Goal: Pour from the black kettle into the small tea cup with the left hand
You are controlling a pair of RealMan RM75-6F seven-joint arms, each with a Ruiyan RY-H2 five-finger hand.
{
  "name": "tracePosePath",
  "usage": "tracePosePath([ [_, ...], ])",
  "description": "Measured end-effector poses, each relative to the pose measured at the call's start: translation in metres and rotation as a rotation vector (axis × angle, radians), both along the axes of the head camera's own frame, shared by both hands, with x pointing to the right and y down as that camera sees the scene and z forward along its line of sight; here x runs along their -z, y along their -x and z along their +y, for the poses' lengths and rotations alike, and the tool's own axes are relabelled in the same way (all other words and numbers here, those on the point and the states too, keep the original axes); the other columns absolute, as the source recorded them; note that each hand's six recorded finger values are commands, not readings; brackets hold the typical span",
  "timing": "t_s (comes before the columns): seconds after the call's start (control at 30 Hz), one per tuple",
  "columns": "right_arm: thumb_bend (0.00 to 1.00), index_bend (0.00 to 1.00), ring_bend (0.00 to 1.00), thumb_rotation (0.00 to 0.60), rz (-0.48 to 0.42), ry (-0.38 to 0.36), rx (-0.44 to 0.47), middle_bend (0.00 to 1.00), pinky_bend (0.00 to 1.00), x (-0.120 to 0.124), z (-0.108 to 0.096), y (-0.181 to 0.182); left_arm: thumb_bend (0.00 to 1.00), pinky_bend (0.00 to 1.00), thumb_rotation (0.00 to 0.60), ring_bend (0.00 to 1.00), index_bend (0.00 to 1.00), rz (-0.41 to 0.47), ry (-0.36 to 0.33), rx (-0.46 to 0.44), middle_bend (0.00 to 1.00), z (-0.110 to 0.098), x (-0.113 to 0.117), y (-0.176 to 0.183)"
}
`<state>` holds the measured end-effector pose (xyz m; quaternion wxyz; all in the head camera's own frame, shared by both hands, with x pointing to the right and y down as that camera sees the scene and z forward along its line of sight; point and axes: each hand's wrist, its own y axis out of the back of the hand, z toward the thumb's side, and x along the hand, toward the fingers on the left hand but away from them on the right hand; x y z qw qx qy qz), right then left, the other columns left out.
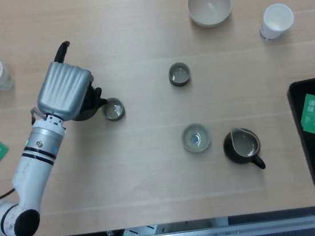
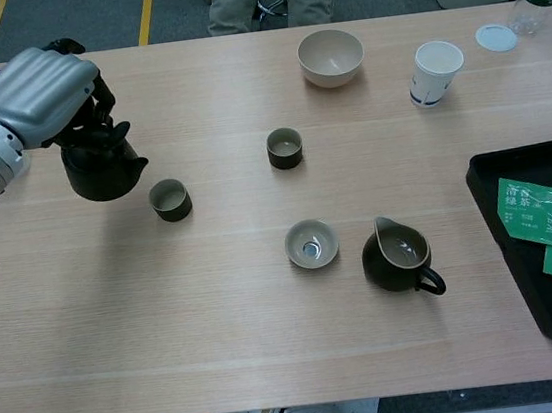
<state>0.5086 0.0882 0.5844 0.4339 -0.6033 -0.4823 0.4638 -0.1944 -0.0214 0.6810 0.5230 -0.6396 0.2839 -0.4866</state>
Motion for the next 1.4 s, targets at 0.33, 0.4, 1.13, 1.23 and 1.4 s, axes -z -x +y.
tracePosePath([
  [0.33, 0.15, 0.33, 0.22, 0.6, -0.001, 0.006, -0.001, 0.33, 0.24, -0.003, 0.0, -0.001, 0.4, 0.11, 0.475, 0.83, 0.86, -0.039, -0.033, -0.027, 1.0, 0.003, -0.01, -0.005],
  [0.4, 0.15, 0.33, 0.22, 0.6, -0.001, 0.008, 0.0, 0.33, 0.24, -0.003, 0.0, -0.001, 0.4, 0.11, 0.492, 0.83, 0.86, -0.054, -0.048, -0.034, 1.0, 0.003, -0.011, -0.004],
  [1.13, 0.15, 0.33, 0.22, 0.6, -0.002, 0.01, -0.008, 0.33, 0.24, -0.004, 0.0, -0.005, 0.4, 0.11, 0.528, 0.83, 0.86, -0.096, -0.07, -0.041, 1.0, 0.009, -0.027, -0.008],
  [1.23, 0.15, 0.33, 0.22, 0.6, -0.003, 0.01, -0.008, 0.33, 0.24, -0.004, 0.001, -0.005, 0.4, 0.11, 0.53, 0.83, 0.86, -0.098, -0.072, -0.04, 1.0, 0.01, -0.027, -0.009],
  [1.4, 0.15, 0.33, 0.22, 0.6, -0.004, 0.009, -0.011, 0.33, 0.24, -0.004, 0.002, -0.007, 0.4, 0.11, 0.539, 0.83, 0.86, -0.109, -0.086, -0.043, 1.0, 0.012, -0.027, -0.011],
])
